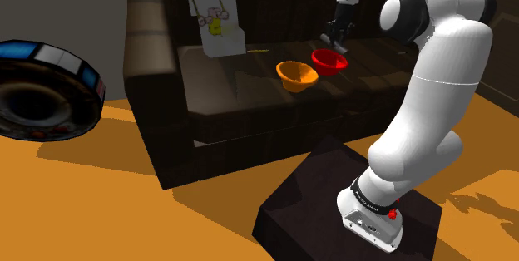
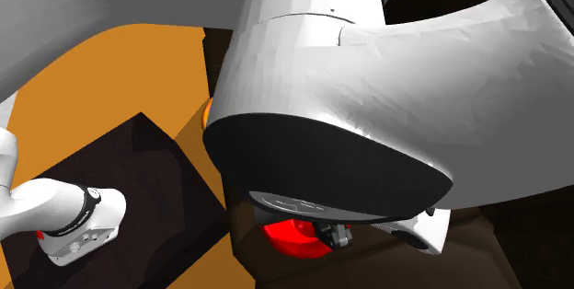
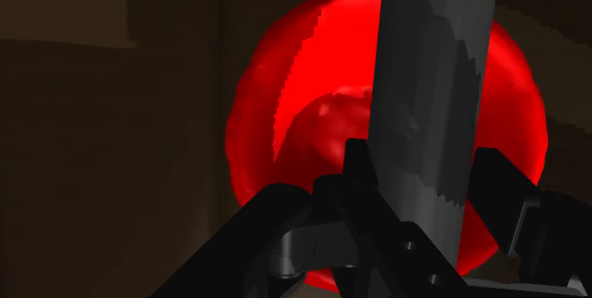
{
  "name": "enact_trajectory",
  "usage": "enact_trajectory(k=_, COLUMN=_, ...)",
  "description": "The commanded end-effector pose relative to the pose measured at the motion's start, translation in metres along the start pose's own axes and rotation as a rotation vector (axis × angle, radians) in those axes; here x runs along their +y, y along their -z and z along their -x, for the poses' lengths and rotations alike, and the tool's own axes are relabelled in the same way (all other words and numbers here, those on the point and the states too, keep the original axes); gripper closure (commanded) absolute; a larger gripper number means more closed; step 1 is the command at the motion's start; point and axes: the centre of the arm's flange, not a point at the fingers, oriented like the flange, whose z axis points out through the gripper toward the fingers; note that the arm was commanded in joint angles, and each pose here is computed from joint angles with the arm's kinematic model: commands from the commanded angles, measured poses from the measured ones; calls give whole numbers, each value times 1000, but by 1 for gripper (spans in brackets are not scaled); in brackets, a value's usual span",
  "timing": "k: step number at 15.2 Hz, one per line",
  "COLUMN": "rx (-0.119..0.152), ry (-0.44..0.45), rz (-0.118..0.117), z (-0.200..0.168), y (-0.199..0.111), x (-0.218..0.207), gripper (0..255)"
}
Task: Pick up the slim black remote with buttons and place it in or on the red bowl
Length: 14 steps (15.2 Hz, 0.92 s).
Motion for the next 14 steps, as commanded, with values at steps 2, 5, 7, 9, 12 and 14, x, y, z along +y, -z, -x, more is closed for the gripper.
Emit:
enact_trajectory(k=2, rx=0, ry=1, rz=0, z=-3, y=-14, x=1, gripper=255)
enact_trajectory(k=5, rx=0, ry=1, rz=0, z=-6, y=-29, x=2, gripper=255)
enact_trajectory(k=7, rx=0, ry=1, rz=0, z=-8, y=-39, x=2, gripper=255)
enact_trajectory(k=9, rx=0, ry=1, rz=0, z=-8, y=-39, x=2, gripper=255)
enact_trajectory(k=12, rx=0, ry=1, rz=0, z=-8, y=-39, x=2, gripper=255)
enact_trajectory(k=14, rx=0, ry=1, rz=0, z=-8, y=-39, x=2, gripper=255)
